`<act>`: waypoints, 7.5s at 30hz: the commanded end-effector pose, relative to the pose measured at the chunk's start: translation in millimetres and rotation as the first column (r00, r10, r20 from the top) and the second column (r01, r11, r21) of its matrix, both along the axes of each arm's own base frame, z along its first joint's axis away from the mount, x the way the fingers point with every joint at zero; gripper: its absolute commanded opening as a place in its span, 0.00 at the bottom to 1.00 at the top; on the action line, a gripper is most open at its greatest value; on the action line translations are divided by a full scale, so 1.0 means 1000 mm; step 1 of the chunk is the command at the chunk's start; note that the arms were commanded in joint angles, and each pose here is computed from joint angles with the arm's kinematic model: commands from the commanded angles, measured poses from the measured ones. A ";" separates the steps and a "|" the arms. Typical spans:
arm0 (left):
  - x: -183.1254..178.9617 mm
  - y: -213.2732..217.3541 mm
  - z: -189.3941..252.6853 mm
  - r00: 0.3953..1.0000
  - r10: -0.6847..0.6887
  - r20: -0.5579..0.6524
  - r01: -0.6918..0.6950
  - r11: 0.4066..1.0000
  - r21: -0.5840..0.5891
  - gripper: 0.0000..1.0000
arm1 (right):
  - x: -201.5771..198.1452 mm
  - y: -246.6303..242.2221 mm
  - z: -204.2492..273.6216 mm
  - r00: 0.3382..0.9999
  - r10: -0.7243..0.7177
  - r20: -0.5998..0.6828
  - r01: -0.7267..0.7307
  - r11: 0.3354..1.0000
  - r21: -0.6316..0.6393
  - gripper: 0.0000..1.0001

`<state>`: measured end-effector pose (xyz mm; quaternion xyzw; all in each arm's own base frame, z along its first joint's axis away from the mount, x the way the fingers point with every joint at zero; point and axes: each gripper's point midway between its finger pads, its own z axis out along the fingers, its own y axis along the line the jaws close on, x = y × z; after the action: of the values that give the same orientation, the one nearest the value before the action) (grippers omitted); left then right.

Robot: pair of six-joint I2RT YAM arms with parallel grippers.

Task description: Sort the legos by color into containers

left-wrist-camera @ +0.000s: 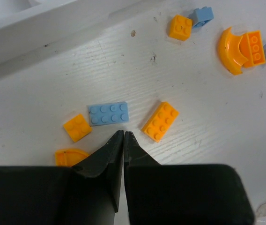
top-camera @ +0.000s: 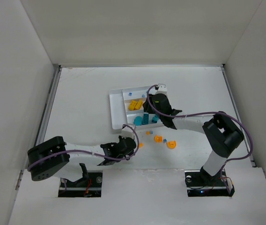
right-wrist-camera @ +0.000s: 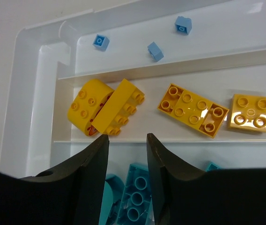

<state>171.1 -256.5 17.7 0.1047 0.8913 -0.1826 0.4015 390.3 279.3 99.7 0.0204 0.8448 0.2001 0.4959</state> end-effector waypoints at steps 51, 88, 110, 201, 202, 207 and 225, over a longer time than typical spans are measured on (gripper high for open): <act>0.062 0.052 0.015 0.958 0.275 0.081 -0.273 0.961 -0.034 0.09 | -0.004 0.024 0.032 0.996 0.043 0.084 -0.050 0.995 0.085 0.44; 0.030 0.023 0.032 0.986 0.157 0.060 -0.157 0.988 -0.010 0.20 | -0.008 0.023 0.041 0.994 0.045 0.103 -0.056 0.993 0.101 0.45; 0.028 -0.001 -0.005 0.998 0.060 0.033 -0.063 0.994 0.086 0.25 | -0.052 0.004 0.053 0.993 -0.002 0.117 -0.020 0.982 0.188 0.45; 0.023 -0.008 -0.007 0.995 0.019 0.101 -0.038 0.982 0.186 0.37 | -0.122 -0.031 -0.060 0.989 -0.096 -0.115 0.086 0.992 -0.093 0.26; 0.023 -0.009 -0.007 0.995 0.017 0.099 -0.035 0.982 0.185 0.37 | -0.122 -0.031 -0.059 0.989 -0.098 -0.111 0.088 0.992 -0.090 0.26; 0.022 -0.009 -0.019 0.997 0.015 0.079 -0.031 0.978 0.205 0.36 | -0.123 -0.037 -0.045 0.991 -0.109 -0.080 0.104 0.992 -0.064 0.25; 0.020 -0.015 0.001 0.997 0.010 0.081 -0.022 0.990 0.142 0.13 | -0.131 -0.057 0.014 0.994 -0.110 0.015 0.109 0.992 0.058 0.26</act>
<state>201.4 -283.3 20.0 0.1204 0.8768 -0.1195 0.4499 256.2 228.9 102.6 0.0738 0.8408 0.1960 0.4992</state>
